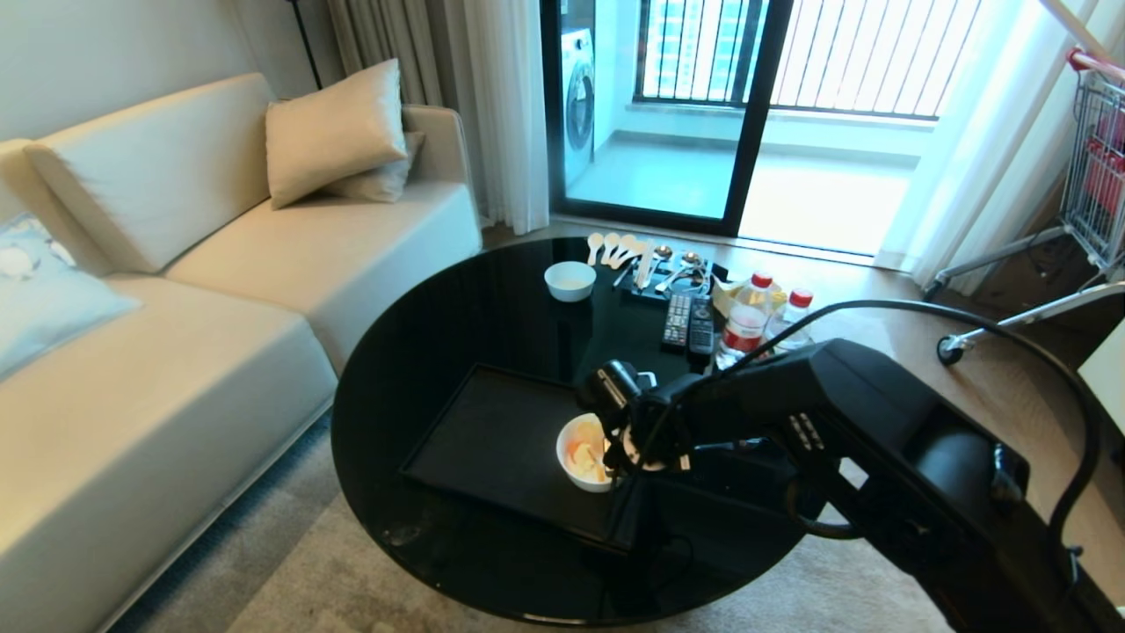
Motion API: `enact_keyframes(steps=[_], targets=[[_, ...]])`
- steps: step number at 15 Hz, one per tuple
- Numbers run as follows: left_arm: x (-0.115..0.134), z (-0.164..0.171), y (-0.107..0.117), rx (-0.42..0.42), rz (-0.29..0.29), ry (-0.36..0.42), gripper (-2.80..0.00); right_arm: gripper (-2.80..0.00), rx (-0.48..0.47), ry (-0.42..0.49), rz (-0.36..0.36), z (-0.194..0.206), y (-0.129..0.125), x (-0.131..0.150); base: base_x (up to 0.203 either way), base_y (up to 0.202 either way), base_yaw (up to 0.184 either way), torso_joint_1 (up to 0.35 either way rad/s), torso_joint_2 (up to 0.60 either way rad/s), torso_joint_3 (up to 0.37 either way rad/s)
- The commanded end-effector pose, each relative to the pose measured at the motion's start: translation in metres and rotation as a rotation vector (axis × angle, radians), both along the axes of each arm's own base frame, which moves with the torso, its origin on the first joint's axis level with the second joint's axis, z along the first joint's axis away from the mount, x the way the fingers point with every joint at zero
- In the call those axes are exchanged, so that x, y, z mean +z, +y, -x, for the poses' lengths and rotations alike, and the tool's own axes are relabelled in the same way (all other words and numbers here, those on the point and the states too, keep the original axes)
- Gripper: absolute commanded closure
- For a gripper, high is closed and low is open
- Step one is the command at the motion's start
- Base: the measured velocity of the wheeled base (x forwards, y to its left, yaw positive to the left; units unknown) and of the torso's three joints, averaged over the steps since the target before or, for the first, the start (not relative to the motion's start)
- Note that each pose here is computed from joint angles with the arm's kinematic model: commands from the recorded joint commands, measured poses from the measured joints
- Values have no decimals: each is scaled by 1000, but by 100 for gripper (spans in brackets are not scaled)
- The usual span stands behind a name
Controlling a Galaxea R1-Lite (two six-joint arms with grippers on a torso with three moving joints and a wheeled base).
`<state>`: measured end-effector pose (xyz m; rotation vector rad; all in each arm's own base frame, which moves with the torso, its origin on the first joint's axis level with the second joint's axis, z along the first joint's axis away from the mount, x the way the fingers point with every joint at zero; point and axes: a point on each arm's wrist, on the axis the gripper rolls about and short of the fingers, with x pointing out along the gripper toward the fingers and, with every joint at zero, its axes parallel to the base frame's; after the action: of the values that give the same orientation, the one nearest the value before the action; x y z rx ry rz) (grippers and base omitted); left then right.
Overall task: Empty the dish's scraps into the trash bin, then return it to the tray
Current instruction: Pick up the bowl with leftover food
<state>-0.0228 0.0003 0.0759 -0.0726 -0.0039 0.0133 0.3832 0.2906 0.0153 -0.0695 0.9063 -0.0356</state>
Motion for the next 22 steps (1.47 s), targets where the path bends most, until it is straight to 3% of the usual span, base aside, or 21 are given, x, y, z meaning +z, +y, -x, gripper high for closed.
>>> enact_keyframes(steps=[1, 8, 13, 22], targets=[[0, 0, 0, 0, 1, -1, 0, 0, 9, 14, 12, 4, 5, -6, 0, 0, 0, 0, 0, 0], [0, 0, 0, 0, 1, -1, 0, 0, 15, 25, 20, 7, 7, -11, 0, 0, 0, 0, 0, 0], [0, 0, 0, 0, 1, -1, 0, 0, -1, -5, -20, 8, 5, 10, 0, 0, 0, 0, 0, 0], [0, 0, 0, 0, 1, -1, 0, 0, -252, 79, -96, 17, -25, 46, 0, 0, 0, 0, 0, 0]])
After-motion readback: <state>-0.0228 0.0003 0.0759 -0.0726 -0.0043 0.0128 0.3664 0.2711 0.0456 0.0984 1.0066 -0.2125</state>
